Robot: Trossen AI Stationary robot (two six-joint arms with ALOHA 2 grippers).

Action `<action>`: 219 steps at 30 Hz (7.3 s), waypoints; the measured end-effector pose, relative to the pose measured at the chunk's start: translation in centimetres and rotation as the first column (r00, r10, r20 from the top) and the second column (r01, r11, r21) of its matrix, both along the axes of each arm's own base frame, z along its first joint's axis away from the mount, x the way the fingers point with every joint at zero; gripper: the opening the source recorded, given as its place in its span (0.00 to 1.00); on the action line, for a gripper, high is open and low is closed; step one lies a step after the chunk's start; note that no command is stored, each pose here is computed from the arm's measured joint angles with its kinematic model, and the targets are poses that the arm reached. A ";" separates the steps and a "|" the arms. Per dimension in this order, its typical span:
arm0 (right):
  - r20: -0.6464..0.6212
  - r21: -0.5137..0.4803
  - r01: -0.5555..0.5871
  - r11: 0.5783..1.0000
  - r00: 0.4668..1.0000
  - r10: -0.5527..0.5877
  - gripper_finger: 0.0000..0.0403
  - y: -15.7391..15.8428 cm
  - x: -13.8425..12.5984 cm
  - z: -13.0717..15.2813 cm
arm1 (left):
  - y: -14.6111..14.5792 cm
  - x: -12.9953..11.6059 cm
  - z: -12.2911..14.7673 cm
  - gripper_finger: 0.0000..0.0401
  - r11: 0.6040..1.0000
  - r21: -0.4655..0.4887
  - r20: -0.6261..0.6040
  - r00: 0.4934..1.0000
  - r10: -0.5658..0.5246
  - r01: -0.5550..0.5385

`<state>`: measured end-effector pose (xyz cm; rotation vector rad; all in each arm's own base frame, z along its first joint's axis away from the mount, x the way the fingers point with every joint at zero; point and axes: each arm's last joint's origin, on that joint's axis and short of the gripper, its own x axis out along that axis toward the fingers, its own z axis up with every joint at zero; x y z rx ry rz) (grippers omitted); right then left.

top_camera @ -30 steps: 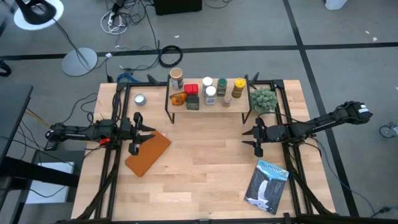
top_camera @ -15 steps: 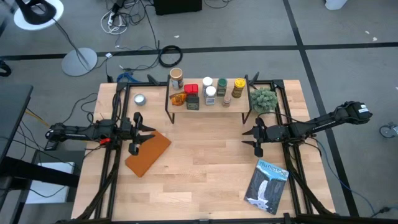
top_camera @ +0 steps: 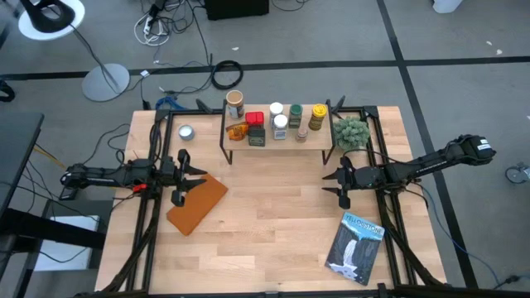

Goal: Shelf spices
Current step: Return to Home Position

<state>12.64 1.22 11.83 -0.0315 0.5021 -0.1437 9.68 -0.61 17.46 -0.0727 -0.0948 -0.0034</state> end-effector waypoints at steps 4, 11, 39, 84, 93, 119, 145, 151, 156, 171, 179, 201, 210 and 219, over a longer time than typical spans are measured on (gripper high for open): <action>0.000 0.000 0.000 1.000 1.000 0.000 0.44 0.0 0.0 0.0 | 0.0 0.0 0.0 0.32 1.000 0.000 0.000 1.000 0.000 0.000; 0.000 0.000 0.000 1.000 1.000 0.000 0.44 0.0 0.0 0.0 | 0.0 0.0 0.0 0.32 1.000 0.000 0.000 1.000 0.000 0.000; 0.000 0.000 0.000 1.000 1.000 0.000 0.44 0.0 0.0 0.0 | 0.0 0.0 0.0 0.32 1.000 0.000 0.000 1.000 0.000 0.000; 0.000 0.000 0.000 1.000 1.000 0.000 0.45 0.0 0.0 0.0 | 0.0 0.0 0.0 0.32 1.000 0.000 0.000 1.000 0.000 0.000; 0.000 0.000 0.000 1.000 1.000 0.000 0.45 0.0 0.0 0.0 | 0.0 0.0 0.0 0.32 1.000 0.000 0.000 1.000 0.000 0.000; 0.000 0.000 0.000 1.000 1.000 0.000 0.45 0.0 0.0 0.0 | 0.0 0.0 0.0 0.32 1.000 0.000 0.000 1.000 0.000 0.000; 0.000 0.000 0.000 1.000 1.000 0.000 0.44 0.0 0.0 0.0 | 0.0 0.0 0.0 0.32 1.000 0.000 0.000 1.000 0.000 0.000; 0.000 0.000 0.000 1.000 1.000 0.000 0.45 0.0 0.0 0.0 | 0.0 0.0 0.0 0.32 1.000 0.000 0.000 1.000 0.000 0.000; 0.000 0.000 0.000 1.000 1.000 0.000 0.44 0.0 0.0 0.0 | 0.0 0.0 0.0 0.32 1.000 0.000 0.000 1.000 0.000 0.000; 0.000 0.000 0.000 1.000 1.000 0.000 0.44 0.0 0.0 0.0 | 0.0 0.0 0.0 0.32 1.000 0.000 0.000 1.000 0.000 0.000; 0.000 0.000 0.000 1.000 1.000 0.000 0.45 0.0 0.0 0.0 | 0.0 0.0 0.0 0.32 1.000 0.000 0.000 1.000 0.000 0.000; 0.000 0.000 0.000 1.000 1.000 0.000 0.44 0.0 0.0 0.0 | 0.0 0.0 0.0 0.32 1.000 0.000 0.000 1.000 0.000 0.000; 0.000 0.000 0.000 1.000 1.000 0.000 0.45 0.0 0.0 0.0 | 0.0 0.0 0.0 0.32 1.000 0.000 0.000 1.000 0.000 0.000; 0.000 0.000 0.000 1.000 1.000 0.000 0.44 0.0 0.0 0.0 | 0.0 0.0 0.0 0.32 1.000 0.000 0.000 1.000 0.000 0.000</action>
